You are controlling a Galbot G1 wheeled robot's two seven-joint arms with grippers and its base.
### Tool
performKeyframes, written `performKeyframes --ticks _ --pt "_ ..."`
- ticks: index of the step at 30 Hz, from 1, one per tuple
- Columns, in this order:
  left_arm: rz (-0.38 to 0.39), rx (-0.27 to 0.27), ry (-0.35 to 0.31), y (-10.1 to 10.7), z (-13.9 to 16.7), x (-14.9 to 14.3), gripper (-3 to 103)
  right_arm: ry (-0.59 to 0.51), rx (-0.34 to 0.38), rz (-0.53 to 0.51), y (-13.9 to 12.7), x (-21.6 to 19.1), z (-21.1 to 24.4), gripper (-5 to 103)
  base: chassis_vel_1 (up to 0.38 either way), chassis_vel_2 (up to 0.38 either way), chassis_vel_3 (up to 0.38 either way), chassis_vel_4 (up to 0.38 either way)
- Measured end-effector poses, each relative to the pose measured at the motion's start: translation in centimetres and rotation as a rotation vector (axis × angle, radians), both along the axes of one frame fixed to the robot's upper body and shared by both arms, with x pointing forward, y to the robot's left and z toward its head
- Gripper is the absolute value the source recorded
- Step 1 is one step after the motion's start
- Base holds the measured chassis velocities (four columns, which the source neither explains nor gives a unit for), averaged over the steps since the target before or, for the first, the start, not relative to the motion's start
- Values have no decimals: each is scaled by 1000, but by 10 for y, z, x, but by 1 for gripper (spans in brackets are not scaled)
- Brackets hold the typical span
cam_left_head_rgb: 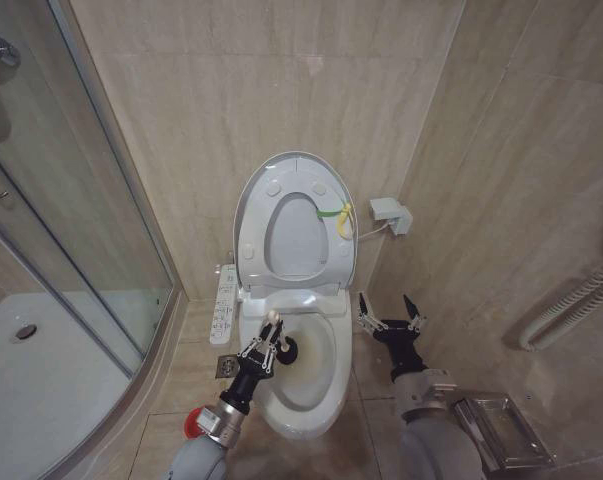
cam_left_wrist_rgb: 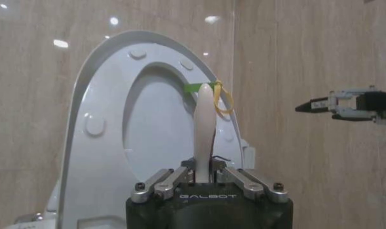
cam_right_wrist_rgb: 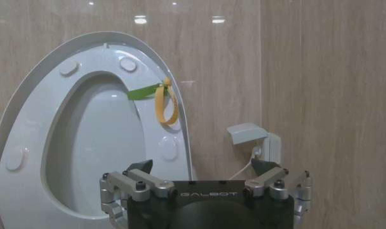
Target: Open the toilet lid, clean the toilet bowl with a toilet brush, close the toilet lid, and flush.
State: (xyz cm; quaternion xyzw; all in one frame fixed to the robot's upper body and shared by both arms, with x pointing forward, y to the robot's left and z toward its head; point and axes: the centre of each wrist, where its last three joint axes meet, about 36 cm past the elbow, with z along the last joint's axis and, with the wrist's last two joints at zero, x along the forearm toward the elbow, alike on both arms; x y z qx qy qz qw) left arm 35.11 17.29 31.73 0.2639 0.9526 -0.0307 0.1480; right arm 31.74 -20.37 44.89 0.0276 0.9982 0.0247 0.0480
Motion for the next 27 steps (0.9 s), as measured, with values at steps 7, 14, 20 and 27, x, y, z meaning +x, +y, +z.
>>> performKeyframes --ticks 7,14,20,27 --pt "-18 18 -6 1 -8 13 15 0 0 0 0 0 0 100 0 0 0 0" --pt "-49 8 -13 -19 -25 42 15 0 0 0 0 0 0 100 0 0 0 0" --pt "-59 -4 -17 -26 -19 43 15 0 0 0 0 0 0 100 0 0 0 0" --pt "-18 -9 -32 -16 2 6 15 0 0 0 0 0 0 100 0 0 0 0"
